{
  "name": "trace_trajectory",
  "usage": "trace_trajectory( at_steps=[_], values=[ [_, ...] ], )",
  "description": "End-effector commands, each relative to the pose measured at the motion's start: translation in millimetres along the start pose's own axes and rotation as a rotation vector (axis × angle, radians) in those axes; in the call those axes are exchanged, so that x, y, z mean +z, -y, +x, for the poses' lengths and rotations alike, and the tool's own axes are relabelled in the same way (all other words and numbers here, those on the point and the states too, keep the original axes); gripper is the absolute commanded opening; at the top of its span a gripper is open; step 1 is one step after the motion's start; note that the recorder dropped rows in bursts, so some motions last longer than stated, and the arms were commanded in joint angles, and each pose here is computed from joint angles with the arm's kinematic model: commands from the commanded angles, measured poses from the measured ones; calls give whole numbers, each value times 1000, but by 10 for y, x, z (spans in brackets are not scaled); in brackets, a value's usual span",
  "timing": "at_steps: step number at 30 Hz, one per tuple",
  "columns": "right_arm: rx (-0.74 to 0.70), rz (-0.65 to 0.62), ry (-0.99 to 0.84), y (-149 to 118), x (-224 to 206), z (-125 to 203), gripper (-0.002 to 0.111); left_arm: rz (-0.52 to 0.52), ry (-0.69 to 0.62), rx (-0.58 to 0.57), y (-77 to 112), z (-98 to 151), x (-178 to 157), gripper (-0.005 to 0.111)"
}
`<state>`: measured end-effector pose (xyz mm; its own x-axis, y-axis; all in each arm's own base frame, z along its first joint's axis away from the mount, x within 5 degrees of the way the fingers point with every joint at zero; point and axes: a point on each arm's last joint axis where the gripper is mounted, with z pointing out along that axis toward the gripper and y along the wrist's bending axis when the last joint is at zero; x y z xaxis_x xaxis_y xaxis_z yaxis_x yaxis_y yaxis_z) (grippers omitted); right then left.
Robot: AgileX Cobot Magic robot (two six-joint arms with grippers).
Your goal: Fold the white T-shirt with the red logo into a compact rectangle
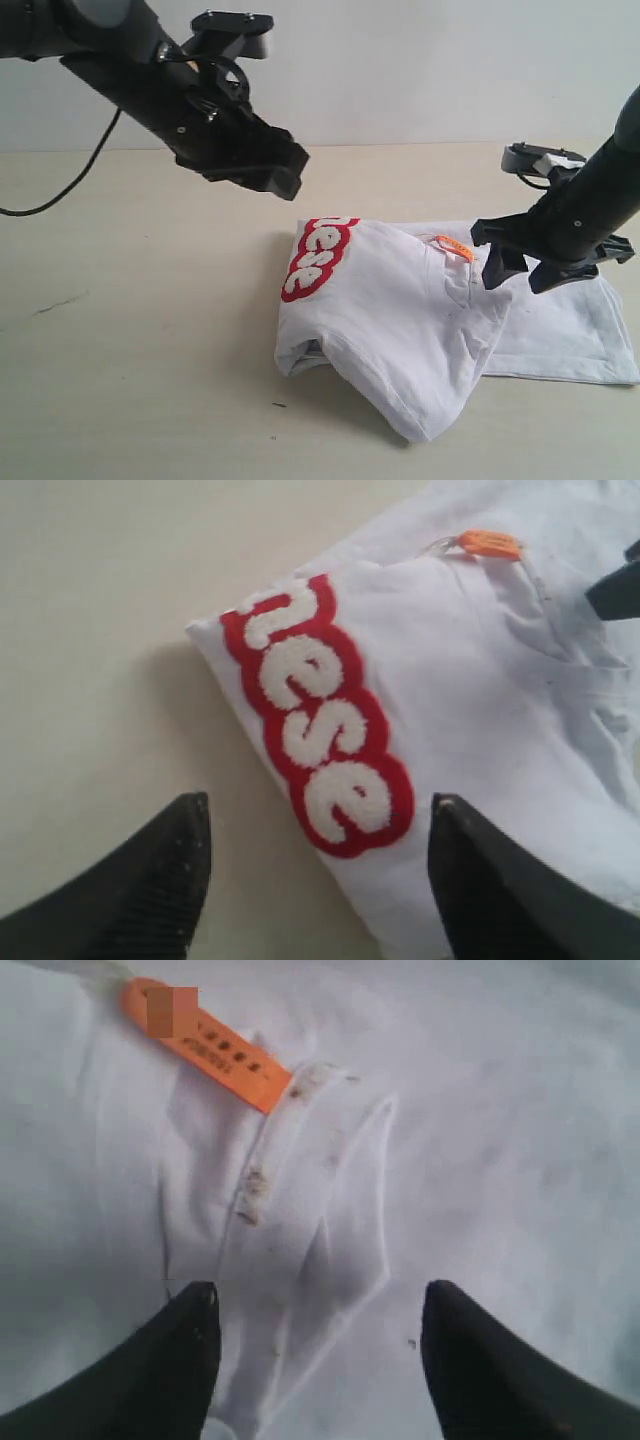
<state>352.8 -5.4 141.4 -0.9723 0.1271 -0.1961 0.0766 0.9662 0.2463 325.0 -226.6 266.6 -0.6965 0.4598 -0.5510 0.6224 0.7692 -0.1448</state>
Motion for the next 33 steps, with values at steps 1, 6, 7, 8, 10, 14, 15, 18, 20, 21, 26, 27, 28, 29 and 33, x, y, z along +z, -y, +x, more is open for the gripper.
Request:
trace_trajectory(
  at_steps=[1, 6, 7, 8, 10, 14, 15, 18, 20, 21, 26, 27, 28, 29, 33],
  values=[
    [21, 2, -9, 55, 120, -1, 58, -48, 2, -43, -228, 148, -54, 62],
    [20, -46, -26, 24, 204, 10, 58, -53, -11, -80, -311, 239, -11, 62],
    [14, -64, -19, 8, 203, 4, 58, -50, -12, -85, -308, 244, -8, 62],
    [15, -80, -15, -7, 202, -1, 58, -49, -12, -86, -307, 243, -8, 62],
    [17, -81, -21, -4, 219, 4, 58, -49, -12, -86, -307, 243, -8, 62],
    [23, -81, -51, 17, 304, 29, 58, -49, -12, -84, -307, 243, -8, 62],
    [24, -81, -56, 21, 319, 33, 58, -49, -12, -84, -307, 243, -8, 62],
    [30, -90, -66, 18, 341, 42, 58, -49, -12, -84, -307, 243, -8, 62],
    [25, -110, -59, 1, 340, 35, 58, -50, -8, -84, -308, 239, -8, 62],
    [14, -120, -56, -8, 339, 33, 58, -50, -8, -84, -308, 239, -8, 62],
    [-2, -145, -46, -32, 330, 25, 51, -50, -6, -84, -309, 238, -8, 62],
    [-7, -156, -47, -42, 326, 22, 44, -50, -6, -84, -309, 238, -8, 62],
    [-11, -160, -51, -49, 318, 16, 39, -50, -6, -84, -309, 238, -8, 62],
    [-22, -165, -56, -54, 311, 13, 34, -50, -6, -84, -309, 238, -8, 62],
    [-72, -181, -64, -77, 274, 5, 0, -51, -2, -84, -310, 235, -8, 62]
  ],
)
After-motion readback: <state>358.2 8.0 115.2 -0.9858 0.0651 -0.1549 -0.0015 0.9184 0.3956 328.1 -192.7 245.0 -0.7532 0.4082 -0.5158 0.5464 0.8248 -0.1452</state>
